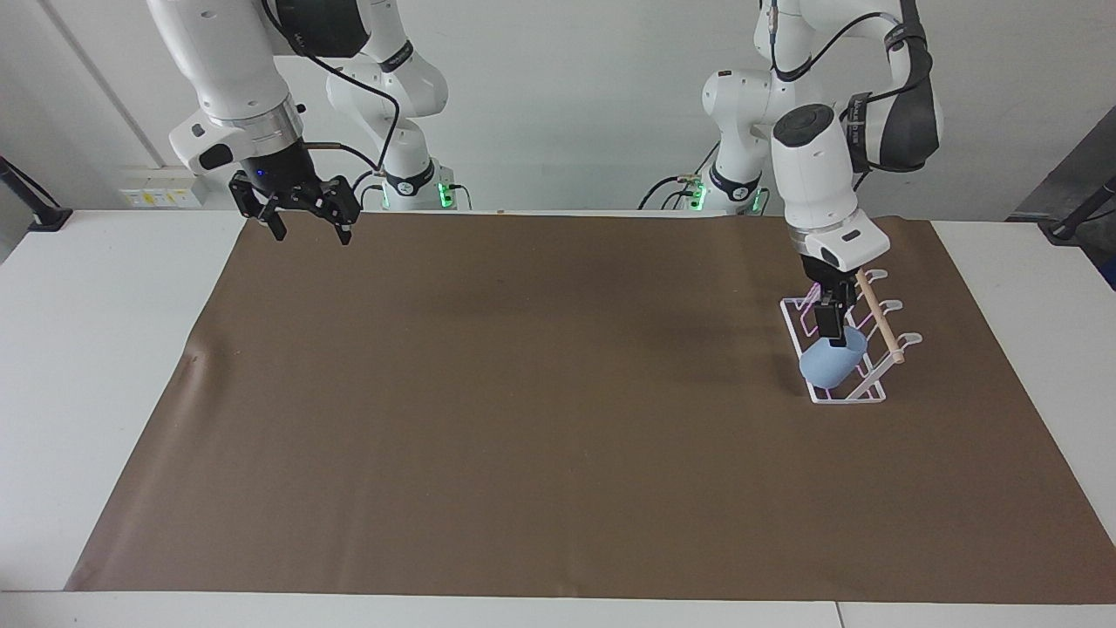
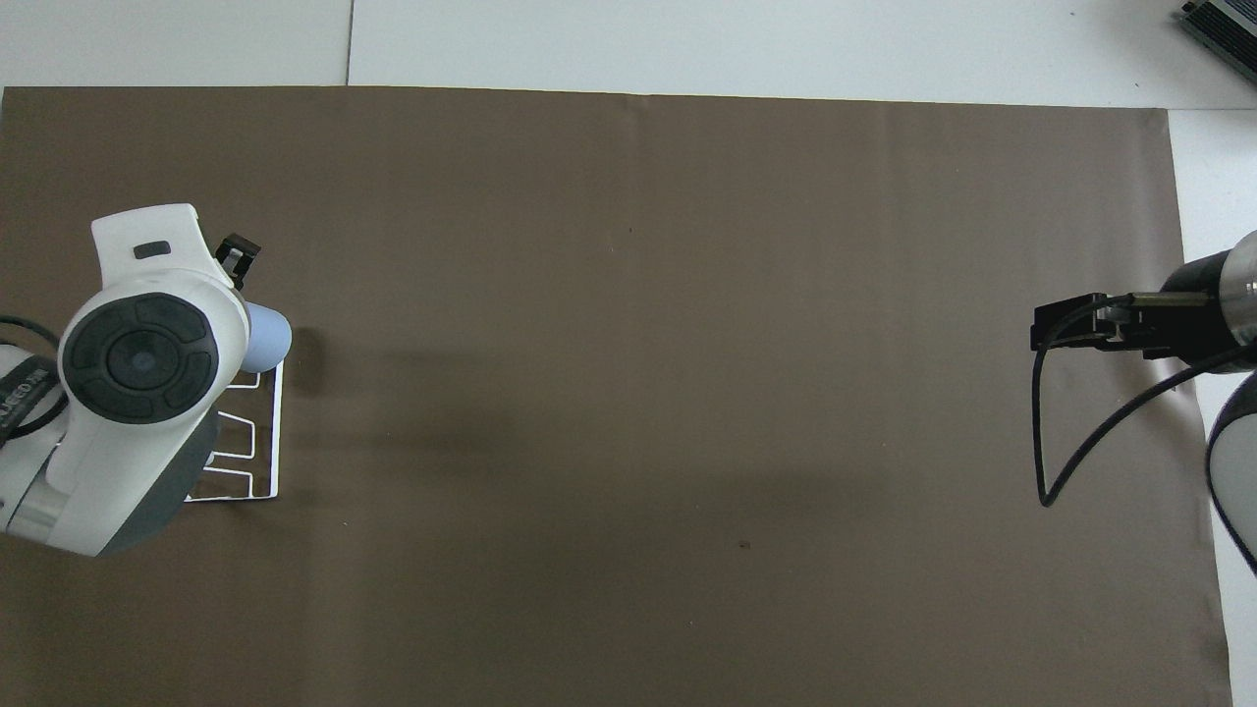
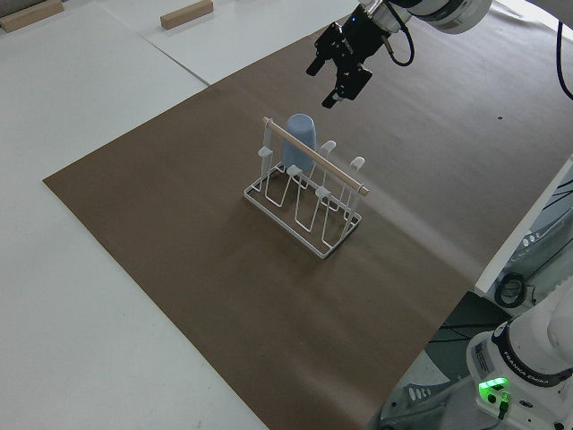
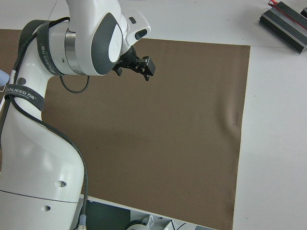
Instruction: Hang cup on cup holder
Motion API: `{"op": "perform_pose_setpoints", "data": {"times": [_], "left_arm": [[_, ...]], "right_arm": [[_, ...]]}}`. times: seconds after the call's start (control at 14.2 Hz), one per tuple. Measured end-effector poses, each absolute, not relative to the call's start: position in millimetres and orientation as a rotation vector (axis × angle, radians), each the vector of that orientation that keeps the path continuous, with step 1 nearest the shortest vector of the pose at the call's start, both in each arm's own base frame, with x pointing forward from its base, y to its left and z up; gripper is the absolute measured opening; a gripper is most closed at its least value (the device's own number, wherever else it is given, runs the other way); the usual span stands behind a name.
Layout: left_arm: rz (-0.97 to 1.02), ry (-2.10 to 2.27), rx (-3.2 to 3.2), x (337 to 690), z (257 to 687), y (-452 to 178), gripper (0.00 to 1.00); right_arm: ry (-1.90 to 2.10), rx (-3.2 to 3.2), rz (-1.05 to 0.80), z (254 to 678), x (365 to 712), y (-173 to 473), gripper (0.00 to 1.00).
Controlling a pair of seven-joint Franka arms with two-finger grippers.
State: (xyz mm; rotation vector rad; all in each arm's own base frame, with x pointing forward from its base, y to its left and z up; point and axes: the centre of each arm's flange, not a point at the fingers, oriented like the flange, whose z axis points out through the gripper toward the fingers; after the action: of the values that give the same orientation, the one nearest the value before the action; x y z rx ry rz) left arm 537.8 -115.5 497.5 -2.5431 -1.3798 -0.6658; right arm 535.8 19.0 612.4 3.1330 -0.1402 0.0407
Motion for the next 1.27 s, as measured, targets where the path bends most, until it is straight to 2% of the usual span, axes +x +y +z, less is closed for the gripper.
{"op": "perform_pose_setpoints", "data": {"times": [0.42,0.92,1.27], "left_arm": [[-0.487,-1.142,-2.762,540.4,576.3,-98.9,1.00],[-0.316,-0.797,-2.976,544.8,603.5,-33.8,1.00],[-0.263,-0.121,-3.094,543.7,615.3,18.7,1.00]], "right_arm": [[-0.140,3.133,0.041,612.4,535.8,19.0,1.00],[-0.140,3.133,0.041,612.4,535.8,19.0,1.00],[-0.140,3.133,0.041,612.4,535.8,19.0,1.00]]}}
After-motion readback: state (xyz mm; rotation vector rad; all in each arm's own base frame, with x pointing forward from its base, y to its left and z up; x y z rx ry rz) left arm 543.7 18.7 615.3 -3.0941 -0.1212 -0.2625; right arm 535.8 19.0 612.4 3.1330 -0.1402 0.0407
